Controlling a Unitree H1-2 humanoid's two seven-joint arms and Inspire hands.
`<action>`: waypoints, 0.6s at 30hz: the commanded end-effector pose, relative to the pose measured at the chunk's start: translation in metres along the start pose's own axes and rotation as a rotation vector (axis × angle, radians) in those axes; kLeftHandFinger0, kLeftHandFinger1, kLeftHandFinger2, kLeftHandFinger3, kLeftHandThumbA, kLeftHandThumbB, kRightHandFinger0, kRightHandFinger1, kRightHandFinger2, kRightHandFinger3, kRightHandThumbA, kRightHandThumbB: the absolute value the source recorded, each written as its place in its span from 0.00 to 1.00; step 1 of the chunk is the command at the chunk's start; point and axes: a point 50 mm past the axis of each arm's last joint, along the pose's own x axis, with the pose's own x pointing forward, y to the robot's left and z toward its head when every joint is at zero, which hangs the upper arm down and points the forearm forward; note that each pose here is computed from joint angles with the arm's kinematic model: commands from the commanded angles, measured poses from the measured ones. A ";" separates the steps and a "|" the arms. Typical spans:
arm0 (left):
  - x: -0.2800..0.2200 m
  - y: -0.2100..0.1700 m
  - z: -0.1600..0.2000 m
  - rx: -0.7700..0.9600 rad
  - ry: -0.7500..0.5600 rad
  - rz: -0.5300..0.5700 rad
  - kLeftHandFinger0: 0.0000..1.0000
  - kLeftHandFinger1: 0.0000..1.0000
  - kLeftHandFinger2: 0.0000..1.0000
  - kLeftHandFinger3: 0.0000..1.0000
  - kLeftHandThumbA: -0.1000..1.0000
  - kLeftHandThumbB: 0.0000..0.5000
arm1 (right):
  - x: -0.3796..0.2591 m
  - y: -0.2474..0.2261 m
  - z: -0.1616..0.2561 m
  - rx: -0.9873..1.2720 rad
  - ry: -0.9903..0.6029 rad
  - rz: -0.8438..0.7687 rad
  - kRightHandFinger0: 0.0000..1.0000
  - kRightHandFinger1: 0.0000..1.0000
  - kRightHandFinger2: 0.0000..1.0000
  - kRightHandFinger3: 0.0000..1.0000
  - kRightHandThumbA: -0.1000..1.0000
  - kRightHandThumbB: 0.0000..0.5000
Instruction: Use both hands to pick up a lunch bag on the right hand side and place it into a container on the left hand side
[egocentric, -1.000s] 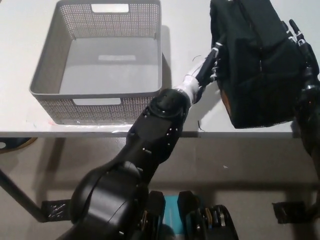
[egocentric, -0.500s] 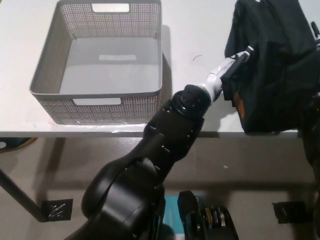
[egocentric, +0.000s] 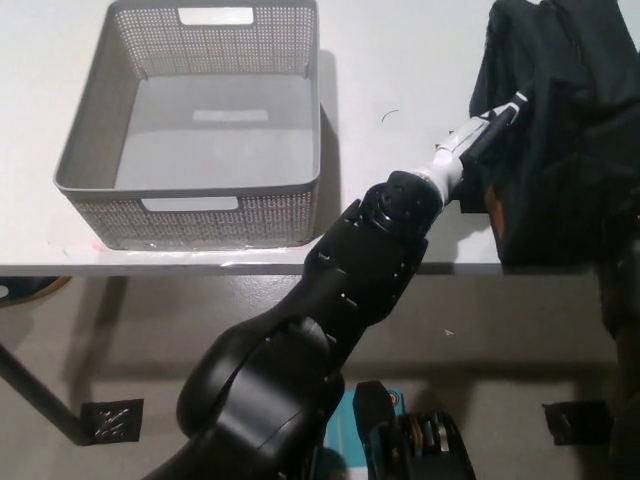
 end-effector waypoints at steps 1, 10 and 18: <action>0.009 -0.035 0.082 0.035 -0.170 -0.059 1.00 1.00 1.00 1.00 1.00 0.68 | 0.028 0.087 0.043 -0.082 -0.099 0.125 1.00 1.00 1.00 1.00 1.00 0.17; 0.009 0.008 0.139 -0.012 -0.318 0.061 1.00 1.00 1.00 1.00 1.00 0.62 | 0.050 0.157 0.091 -0.134 -0.104 0.239 1.00 1.00 1.00 1.00 1.00 0.05; 0.006 0.027 0.177 -0.064 -0.385 0.102 1.00 1.00 1.00 1.00 1.00 0.73 | 0.054 0.195 0.127 -0.125 -0.148 0.302 1.00 1.00 1.00 1.00 1.00 0.01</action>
